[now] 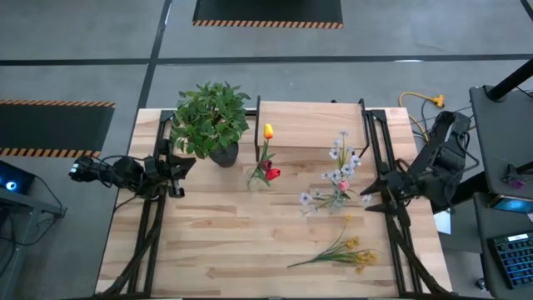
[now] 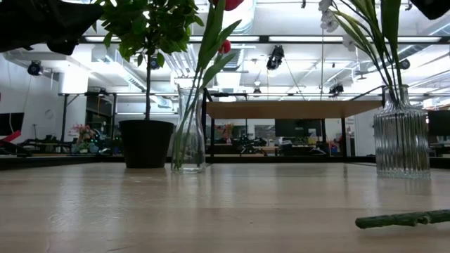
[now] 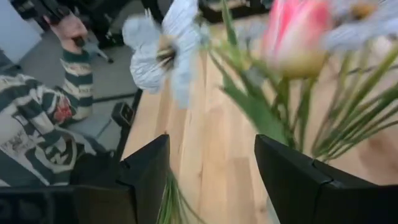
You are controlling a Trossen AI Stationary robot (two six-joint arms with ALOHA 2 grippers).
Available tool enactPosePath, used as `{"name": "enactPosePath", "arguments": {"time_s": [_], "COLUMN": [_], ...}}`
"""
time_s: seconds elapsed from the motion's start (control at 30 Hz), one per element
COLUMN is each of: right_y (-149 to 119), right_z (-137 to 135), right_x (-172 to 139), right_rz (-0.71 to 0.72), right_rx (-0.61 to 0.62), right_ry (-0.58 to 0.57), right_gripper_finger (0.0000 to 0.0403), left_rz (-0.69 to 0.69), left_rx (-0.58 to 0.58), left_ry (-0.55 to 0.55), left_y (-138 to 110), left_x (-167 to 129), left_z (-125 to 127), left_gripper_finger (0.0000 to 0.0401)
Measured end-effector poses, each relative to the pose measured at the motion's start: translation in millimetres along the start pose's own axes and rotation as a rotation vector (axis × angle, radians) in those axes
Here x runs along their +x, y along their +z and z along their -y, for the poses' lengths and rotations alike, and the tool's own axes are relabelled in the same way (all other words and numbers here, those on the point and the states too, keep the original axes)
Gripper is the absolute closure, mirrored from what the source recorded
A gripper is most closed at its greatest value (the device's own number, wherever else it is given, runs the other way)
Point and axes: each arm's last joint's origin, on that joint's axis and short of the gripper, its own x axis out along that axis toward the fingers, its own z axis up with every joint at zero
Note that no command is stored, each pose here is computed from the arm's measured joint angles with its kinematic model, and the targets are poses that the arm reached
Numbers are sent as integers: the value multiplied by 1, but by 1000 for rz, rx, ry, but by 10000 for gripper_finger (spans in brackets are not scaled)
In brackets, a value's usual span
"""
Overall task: Pick and place flowers into a vace then onto a shelf
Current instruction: Put the yellow flowers into the right transparent vase
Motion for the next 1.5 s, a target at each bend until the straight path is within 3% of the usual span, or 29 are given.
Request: {"name": "enactPosePath", "arguments": {"time_s": [0.23,0.6,0.77,1.03,1.23,1.33,1.5], "right_y": [-13,-10,-7,-21,-40,-50,-58], "right_z": [-28,-63,-77,-91,-101,-106,-111], "right_x": [35,64,75,99,120,131,152], "right_rz": [-171,-271,-273,-325,-417,-446,-451], "right_rx": [-4,192,408,875,1158,1242,1245], "right_ry": [-5,-79,-151,-396,-583,-672,-747], "right_gripper_finger": [177,177,177,177,177,177,177], "left_rz": [0,-2,-2,4,4,4,5], "left_rx": [0,1,1,-2,-2,-2,-2], "left_ry": [0,-1,-1,1,1,1,1], "left_y": [0,-1,-1,0,0,0,0], "left_x": [0,0,0,0,0,0,0], "left_z": [0,0,0,0,0,0,0], "left_gripper_finger": [397,397,397,397,397,397,397]}}
